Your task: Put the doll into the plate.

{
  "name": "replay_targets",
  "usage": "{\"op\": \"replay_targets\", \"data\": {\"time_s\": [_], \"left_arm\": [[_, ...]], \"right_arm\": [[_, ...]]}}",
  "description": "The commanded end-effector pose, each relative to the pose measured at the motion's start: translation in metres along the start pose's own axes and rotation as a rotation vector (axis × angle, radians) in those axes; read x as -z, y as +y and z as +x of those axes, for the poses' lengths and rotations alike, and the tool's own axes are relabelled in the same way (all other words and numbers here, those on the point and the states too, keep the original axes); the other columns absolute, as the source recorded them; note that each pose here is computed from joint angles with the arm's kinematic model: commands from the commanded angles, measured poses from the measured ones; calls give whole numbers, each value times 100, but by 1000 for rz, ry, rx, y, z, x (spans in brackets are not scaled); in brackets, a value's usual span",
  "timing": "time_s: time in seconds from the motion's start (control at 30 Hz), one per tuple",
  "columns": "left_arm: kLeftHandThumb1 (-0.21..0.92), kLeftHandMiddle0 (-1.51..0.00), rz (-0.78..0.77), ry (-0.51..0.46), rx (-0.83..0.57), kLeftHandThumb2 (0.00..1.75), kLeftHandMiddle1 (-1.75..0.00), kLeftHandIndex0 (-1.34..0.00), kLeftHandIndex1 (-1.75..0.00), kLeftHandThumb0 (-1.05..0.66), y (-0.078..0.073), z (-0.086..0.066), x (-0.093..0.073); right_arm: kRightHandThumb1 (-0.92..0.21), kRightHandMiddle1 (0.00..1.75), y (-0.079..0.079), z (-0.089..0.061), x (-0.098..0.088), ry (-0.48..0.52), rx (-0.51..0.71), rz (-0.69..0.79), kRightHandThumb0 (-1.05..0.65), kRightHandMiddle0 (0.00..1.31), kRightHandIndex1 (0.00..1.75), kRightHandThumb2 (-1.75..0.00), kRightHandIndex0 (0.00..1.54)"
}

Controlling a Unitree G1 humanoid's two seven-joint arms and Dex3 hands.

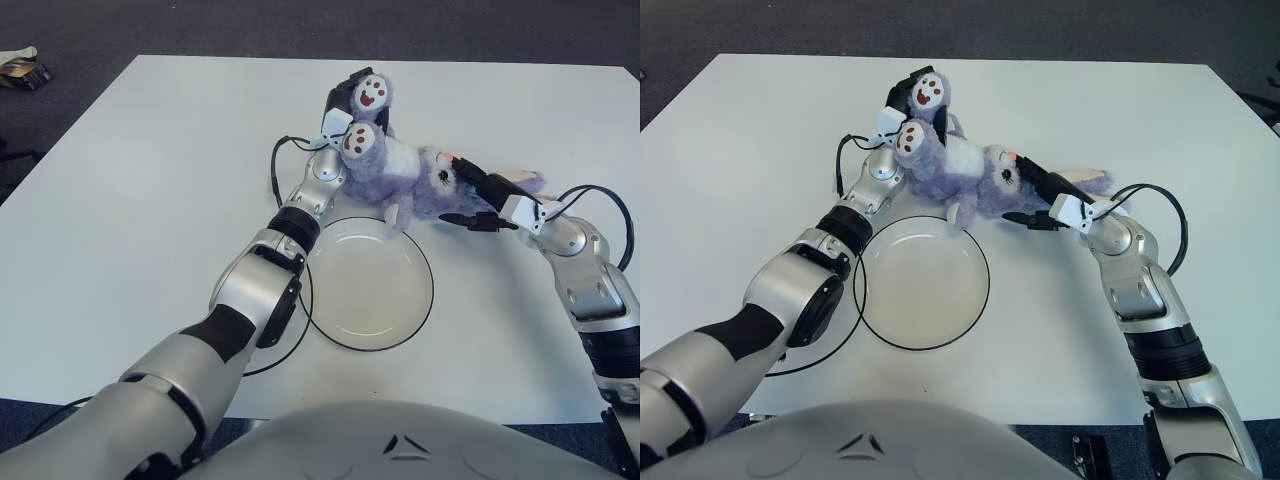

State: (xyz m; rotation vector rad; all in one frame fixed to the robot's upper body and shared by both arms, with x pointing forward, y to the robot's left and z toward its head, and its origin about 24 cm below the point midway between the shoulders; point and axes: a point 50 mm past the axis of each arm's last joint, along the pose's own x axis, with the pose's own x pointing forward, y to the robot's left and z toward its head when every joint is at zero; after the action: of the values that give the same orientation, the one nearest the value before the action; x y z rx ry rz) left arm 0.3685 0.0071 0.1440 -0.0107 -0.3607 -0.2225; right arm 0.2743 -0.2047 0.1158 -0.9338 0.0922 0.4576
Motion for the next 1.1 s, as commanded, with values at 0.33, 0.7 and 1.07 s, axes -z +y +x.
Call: {"op": "replay_targets", "data": {"time_s": [0.33, 0.7, 1.07], "left_arm": [[18, -72, -196, -47, 134, 148, -175, -97, -175, 52, -82, -2, -36], [18, -72, -207, -46, 142, 148, -175, -97, -175, 52, -85, -3, -37], [17, -72, -217, -44, 137, 149, -175, -97, -175, 52, -89, -5, -39]], "right_arm": [[-92, 0, 31, 11, 14, 44, -8, -83, -105, 0, 0, -12, 0], [-92, 0, 35, 18, 26, 98, 116, -96, -105, 0, 0, -12, 0], [-89, 0, 36, 28, 34, 155, 225, -92, -105, 0, 0, -10, 0]]}}
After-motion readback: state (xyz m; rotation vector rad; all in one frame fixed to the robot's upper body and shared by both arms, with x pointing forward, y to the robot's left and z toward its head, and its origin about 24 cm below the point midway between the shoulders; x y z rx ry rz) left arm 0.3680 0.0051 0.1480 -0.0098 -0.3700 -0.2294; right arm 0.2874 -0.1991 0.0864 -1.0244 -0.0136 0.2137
